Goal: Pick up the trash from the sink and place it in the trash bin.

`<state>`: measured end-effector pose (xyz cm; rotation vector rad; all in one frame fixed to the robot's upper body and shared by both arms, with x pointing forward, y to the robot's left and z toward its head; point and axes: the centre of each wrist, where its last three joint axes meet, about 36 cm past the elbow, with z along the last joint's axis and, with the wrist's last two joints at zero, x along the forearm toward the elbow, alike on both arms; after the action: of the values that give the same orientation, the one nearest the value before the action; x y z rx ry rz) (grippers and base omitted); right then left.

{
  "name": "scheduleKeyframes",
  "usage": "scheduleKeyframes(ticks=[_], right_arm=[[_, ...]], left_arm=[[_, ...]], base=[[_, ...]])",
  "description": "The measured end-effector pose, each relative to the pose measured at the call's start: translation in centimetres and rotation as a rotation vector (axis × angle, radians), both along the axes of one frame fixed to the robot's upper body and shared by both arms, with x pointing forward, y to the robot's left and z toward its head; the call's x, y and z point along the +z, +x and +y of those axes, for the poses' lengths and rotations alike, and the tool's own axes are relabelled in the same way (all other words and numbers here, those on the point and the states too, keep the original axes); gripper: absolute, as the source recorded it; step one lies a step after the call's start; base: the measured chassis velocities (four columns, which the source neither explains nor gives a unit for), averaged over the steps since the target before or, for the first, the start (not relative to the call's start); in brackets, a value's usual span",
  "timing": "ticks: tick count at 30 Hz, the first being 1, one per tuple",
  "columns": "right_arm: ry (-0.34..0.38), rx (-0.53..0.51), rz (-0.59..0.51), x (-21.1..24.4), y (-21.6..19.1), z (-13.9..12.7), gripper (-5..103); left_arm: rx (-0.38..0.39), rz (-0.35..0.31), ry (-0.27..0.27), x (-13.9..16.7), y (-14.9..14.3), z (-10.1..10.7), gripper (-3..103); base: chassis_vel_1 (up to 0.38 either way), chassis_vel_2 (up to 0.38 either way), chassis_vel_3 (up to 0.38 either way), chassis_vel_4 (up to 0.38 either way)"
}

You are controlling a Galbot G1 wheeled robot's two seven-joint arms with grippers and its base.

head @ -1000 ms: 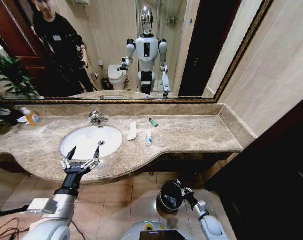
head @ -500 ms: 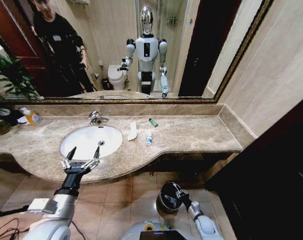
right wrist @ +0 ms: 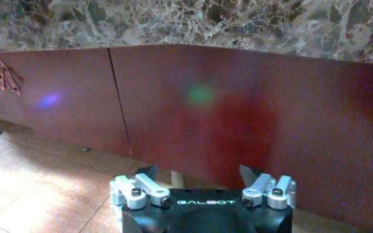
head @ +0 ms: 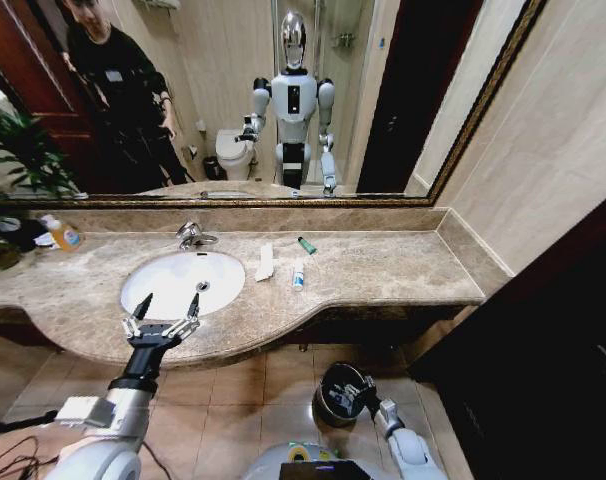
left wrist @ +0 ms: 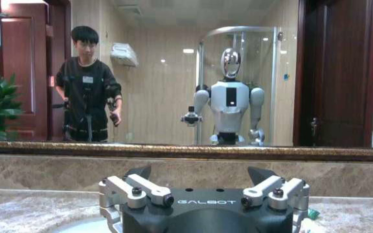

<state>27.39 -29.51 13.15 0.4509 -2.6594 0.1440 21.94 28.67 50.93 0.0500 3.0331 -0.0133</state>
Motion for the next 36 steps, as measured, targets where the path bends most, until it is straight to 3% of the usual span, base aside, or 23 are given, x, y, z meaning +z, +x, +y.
scheduleKeyframes(ticks=[4,6,13,20,24,31,36], right_arm=[[-0.001,0.002,0.003,0.3,-0.1,0.0,96],[-0.002,0.003,0.003,0.4,-0.2,0.0,99],[0.010,0.011,-0.008,3.2,-1.0,-0.7,100],[0.039,0.044,-0.105,9.5,-3.4,-4.7,100],[0.062,0.058,-0.160,13.3,-5.0,-5.5,100],[0.112,0.125,-0.286,21.0,-5.7,-3.1,100],[0.146,0.167,-0.362,26.1,-3.1,-0.3,100]], left_arm=[[0.000,0.000,0.000,0.0,0.0,0.0,100],[0.000,0.000,0.000,0.0,0.0,0.0,100],[0.000,0.000,0.000,0.0,0.0,0.0,100],[0.000,0.000,0.000,0.0,0.0,0.0,100],[0.000,0.000,0.000,0.0,0.0,0.0,100],[0.000,0.000,0.000,0.0,0.0,0.0,100],[0.000,0.000,0.000,0.0,0.0,0.0,100]], base=[[0.000,0.000,0.000,0.000],[0.000,0.000,0.000,0.000],[0.000,0.000,0.000,0.000],[0.000,0.000,0.000,0.000],[0.000,0.000,0.000,0.000],[0.000,0.000,0.000,0.000],[0.000,0.000,0.000,0.000]])
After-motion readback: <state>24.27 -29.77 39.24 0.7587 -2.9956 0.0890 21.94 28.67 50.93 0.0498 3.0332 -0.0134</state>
